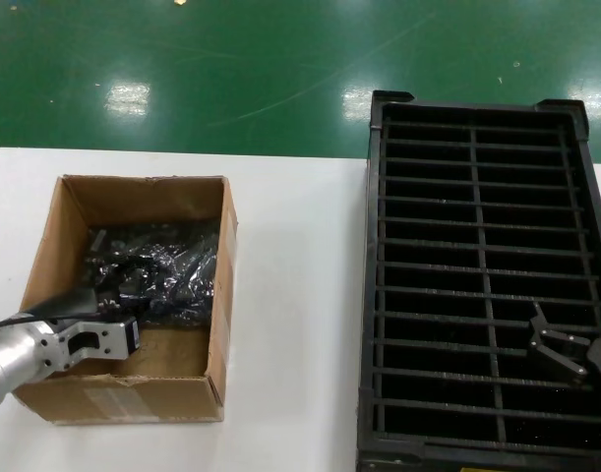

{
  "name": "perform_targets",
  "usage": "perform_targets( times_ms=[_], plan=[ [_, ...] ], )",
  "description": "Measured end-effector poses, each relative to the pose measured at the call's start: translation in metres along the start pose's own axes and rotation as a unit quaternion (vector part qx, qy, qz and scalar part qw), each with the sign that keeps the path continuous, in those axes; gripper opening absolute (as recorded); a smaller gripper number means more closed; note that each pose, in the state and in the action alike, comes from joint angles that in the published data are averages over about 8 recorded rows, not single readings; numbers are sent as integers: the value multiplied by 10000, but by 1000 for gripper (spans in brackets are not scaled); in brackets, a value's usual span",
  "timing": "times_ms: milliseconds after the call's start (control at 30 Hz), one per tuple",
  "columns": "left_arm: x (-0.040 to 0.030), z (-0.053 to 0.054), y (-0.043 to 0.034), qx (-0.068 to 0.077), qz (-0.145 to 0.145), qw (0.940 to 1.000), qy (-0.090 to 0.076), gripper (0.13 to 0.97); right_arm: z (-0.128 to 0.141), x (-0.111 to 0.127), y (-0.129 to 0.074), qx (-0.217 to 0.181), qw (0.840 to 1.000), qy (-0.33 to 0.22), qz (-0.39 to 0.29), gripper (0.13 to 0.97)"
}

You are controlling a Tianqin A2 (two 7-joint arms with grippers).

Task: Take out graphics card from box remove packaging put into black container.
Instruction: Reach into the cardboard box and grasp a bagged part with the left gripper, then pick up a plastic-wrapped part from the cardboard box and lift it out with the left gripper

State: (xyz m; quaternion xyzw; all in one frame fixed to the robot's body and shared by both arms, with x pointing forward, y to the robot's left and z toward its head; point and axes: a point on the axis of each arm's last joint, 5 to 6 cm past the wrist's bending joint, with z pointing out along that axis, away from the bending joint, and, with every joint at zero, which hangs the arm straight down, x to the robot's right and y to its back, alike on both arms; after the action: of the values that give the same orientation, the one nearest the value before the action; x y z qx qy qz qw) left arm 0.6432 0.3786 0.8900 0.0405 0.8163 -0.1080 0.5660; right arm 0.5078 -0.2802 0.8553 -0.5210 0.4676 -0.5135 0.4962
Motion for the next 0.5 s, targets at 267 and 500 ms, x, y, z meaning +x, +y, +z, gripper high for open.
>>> perform_targets(
  times_ms=[267, 500],
  plan=[
    [20, -46, -1, -47, 48, 9999, -127, 309, 0, 0, 0, 0, 10000, 0, 0, 966],
    [0, -147, 3, -76, 83, 9996, -252, 236, 0, 0, 0, 0, 10000, 0, 0, 966]
  ],
)
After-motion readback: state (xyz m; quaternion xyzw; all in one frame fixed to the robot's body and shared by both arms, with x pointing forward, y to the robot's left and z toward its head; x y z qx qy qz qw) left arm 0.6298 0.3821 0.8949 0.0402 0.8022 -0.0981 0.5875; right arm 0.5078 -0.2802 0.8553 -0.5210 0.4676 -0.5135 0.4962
